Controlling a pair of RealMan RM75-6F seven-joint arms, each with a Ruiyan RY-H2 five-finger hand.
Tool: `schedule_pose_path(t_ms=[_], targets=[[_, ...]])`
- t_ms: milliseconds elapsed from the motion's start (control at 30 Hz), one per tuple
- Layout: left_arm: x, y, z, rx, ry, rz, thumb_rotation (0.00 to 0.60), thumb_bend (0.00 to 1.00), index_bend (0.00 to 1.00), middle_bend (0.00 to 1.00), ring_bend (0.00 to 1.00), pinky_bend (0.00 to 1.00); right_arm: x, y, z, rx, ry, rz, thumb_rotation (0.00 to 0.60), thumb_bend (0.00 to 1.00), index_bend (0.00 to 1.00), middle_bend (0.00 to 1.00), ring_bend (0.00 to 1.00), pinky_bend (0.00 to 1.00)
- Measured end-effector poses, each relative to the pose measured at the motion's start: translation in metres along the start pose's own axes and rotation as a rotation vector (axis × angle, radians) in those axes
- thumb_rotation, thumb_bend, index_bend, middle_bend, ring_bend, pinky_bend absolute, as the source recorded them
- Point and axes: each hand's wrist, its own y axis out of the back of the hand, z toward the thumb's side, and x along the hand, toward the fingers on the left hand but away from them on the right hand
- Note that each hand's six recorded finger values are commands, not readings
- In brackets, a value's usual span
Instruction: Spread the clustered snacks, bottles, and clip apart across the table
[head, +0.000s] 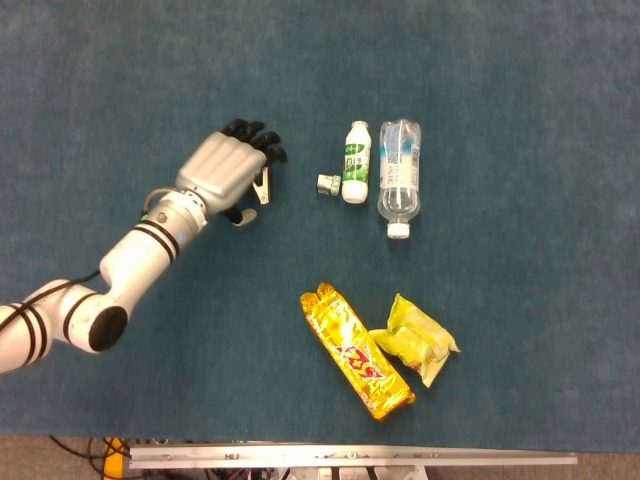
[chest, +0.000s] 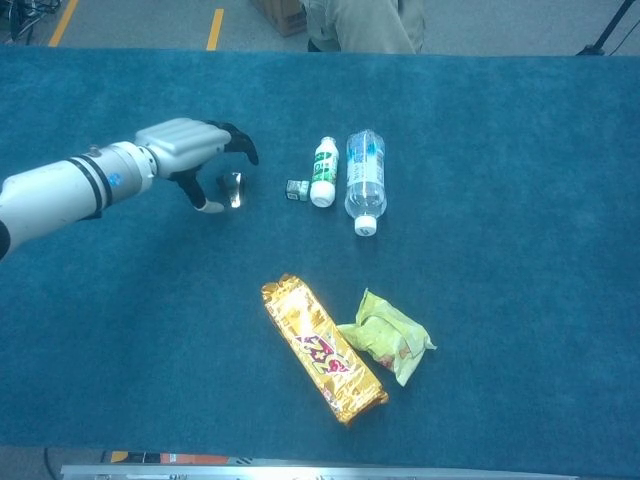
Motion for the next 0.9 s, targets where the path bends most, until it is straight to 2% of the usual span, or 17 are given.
schedule_pose_path(t_ms=[233, 900], targets=[[0.003, -0.003, 0.001, 0.023, -0.017, -0.003, 0.6, 0.22, 0.24, 0.12, 0.03, 0.07, 0.0, -0.001, -0.002, -0.001, -0.007, 0.002, 0.519, 0.08, 0.01, 0.31, 0.14, 0.3], [-0.009, -0.014, -0.022, 0.091, 0.027, -0.079, 0.6, 0.22, 0.24, 0.12, 0.03, 0.07, 0.003, -0.001, -0.001, -0.011, -0.01, 0.002, 0.519, 0.08, 0.01, 0.31, 0.14, 0.3]])
